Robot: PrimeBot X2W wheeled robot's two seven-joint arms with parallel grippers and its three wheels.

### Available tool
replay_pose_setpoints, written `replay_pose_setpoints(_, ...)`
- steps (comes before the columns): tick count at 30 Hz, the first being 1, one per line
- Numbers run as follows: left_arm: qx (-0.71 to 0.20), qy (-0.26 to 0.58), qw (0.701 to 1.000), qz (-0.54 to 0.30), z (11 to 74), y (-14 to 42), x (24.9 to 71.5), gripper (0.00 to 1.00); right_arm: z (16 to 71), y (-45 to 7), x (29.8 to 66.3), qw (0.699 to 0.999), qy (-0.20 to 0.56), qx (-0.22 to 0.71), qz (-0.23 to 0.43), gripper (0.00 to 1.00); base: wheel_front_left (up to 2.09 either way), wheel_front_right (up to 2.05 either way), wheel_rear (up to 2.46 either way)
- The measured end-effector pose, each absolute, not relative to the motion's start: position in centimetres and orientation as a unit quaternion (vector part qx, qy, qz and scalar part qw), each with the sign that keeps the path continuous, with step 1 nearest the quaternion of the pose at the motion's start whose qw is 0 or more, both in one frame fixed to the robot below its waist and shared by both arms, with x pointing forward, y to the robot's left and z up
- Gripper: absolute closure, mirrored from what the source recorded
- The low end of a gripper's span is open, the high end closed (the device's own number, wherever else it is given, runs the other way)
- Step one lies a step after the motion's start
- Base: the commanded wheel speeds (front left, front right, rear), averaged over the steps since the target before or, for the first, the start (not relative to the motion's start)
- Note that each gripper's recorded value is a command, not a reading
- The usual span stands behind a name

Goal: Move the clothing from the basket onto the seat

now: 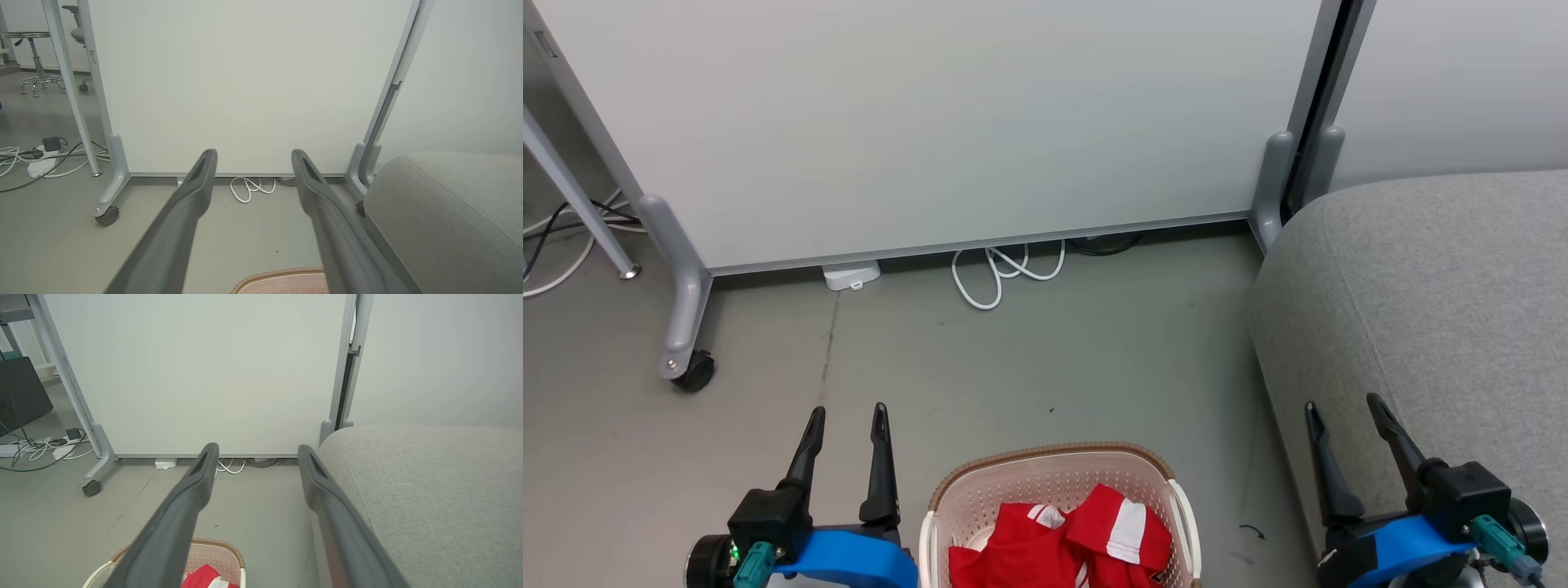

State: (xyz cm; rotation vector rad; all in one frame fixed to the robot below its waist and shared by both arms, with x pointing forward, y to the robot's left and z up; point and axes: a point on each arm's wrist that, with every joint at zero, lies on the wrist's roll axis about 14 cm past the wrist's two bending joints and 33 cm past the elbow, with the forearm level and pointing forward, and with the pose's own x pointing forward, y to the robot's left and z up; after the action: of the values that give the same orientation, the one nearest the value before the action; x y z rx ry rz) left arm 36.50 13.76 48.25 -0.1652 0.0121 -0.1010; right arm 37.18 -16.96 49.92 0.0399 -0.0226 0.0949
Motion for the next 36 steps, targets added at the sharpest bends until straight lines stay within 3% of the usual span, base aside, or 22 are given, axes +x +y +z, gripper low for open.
replay_pose_setpoints(25,-0.068,0.009,0.996,-0.055,47.8,13.6,36.6,0.0,49.7,-16.7,37.1,0.998,-0.014,0.005,0.053,0.0,0.0,0.0,0.0)
replay_pose_setpoints(36,-0.053,0.089,0.988,-0.118,42.6,9.9,39.8,0.0,49.2,-16.6,39.0,0.998,-0.01,0.004,0.056,0.0,0.0,0.0,0.0)
